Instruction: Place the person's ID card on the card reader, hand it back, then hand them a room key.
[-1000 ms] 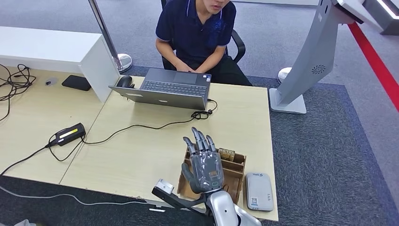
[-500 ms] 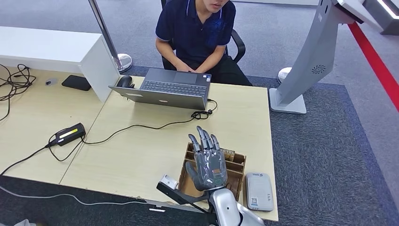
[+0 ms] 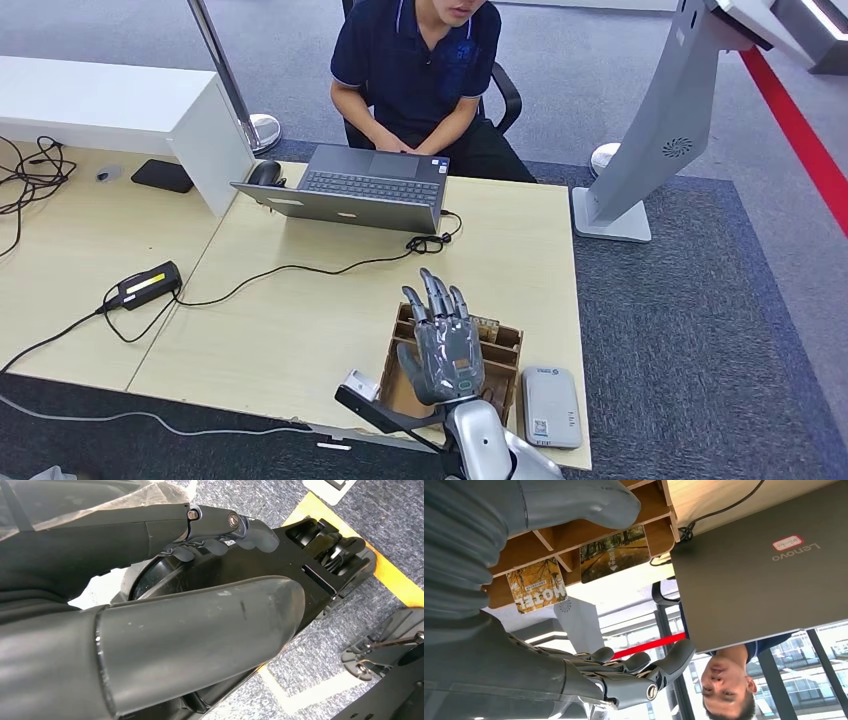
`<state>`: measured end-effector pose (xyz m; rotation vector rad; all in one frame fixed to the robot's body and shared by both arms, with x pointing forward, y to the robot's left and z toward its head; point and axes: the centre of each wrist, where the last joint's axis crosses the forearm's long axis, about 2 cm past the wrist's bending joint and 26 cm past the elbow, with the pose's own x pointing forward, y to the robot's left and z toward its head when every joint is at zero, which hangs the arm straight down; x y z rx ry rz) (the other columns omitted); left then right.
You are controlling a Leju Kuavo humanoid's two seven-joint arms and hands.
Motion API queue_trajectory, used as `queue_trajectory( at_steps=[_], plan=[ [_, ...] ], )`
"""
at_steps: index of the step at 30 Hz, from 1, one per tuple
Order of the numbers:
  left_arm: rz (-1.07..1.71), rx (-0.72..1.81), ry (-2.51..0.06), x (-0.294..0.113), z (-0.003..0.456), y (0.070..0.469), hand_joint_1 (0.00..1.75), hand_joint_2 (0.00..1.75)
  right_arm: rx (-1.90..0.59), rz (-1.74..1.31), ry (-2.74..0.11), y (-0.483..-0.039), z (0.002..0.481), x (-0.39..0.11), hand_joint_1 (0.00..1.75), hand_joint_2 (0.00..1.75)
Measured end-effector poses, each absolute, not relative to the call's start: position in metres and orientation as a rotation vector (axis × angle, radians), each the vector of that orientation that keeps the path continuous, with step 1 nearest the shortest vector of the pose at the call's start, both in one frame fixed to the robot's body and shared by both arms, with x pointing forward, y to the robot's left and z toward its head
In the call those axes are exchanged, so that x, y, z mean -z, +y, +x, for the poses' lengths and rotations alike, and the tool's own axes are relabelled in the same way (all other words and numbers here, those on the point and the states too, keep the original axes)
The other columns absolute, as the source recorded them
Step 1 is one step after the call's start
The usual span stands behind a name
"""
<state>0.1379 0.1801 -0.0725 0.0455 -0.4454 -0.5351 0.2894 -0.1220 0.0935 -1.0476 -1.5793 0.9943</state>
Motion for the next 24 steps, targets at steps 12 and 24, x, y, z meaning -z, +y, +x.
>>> queue_trajectory(
  at_steps=[12,24],
  plan=[
    [0.047,0.534,-0.446,0.0725,0.1379,0.1801,0.0,0.0,-0.994,-1.056,-1.575,-0.1249,0.2913,-0.0931,0.44,1.75],
    [0.048,0.534,-0.446,0.0726,0.1379,0.1801,0.0,0.0,-0.995,-1.059,-1.573,-0.1261,0.2916,-0.0928,0.45,1.75]
  ],
)
